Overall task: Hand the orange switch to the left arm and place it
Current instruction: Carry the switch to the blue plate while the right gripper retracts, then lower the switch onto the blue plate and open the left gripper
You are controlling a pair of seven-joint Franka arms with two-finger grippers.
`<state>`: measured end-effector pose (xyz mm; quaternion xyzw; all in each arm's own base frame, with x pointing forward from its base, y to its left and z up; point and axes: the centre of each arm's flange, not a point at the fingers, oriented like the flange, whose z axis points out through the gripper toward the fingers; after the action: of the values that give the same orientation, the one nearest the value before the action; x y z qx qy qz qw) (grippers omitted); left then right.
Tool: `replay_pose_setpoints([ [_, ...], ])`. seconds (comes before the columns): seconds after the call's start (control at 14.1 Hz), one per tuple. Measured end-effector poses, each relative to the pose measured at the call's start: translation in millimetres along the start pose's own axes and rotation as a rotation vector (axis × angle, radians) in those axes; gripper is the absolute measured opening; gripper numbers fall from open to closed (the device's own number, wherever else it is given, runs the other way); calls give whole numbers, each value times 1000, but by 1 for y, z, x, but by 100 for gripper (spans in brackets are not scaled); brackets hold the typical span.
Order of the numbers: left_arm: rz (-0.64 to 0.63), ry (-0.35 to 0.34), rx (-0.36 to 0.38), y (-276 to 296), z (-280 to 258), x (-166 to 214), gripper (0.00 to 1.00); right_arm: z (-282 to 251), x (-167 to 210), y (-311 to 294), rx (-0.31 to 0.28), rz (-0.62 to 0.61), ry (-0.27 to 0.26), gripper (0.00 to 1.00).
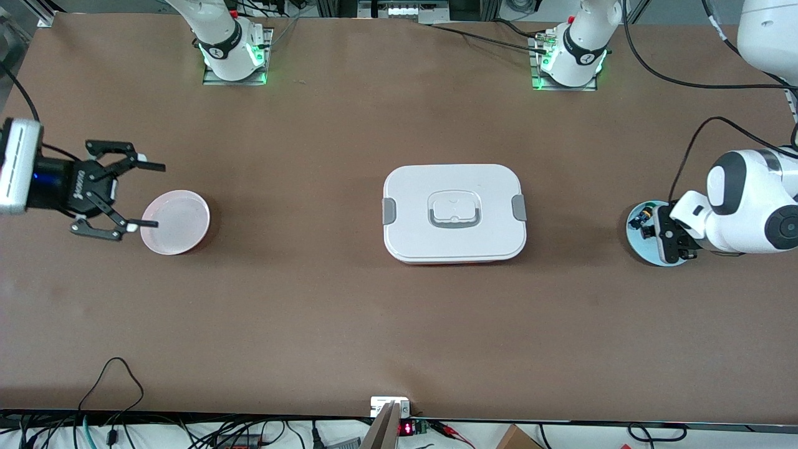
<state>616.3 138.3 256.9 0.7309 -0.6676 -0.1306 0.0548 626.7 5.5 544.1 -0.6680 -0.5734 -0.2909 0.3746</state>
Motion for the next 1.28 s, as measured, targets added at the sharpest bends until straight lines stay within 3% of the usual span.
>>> replay_pose_setpoints([
  [0.14, 58, 3, 12, -5, 23, -18, 33, -16, 8, -22, -43, 150, -166, 100],
  [0.35, 132, 5, 46, -8, 44, -15, 33, -35, 0, -37, -147, 432, -396, 100],
  [0.71, 187, 9, 107, -11, 56, -23, 33, -33, -23, -33, -333, 792, -645, 100],
  [0.92, 175, 14, 113, -9, 59, -30, 34, -17, -3, -35, -469, 923, -746, 100],
  [1.13, 186, 18, 116, -10, 57, -23, 59, 9, 17, -40, -580, 1072, -778, 100],
  [1.28, 199, 24, 95, -9, 53, -15, 78, 18, 22, -42, -620, 1131, -781, 100],
])
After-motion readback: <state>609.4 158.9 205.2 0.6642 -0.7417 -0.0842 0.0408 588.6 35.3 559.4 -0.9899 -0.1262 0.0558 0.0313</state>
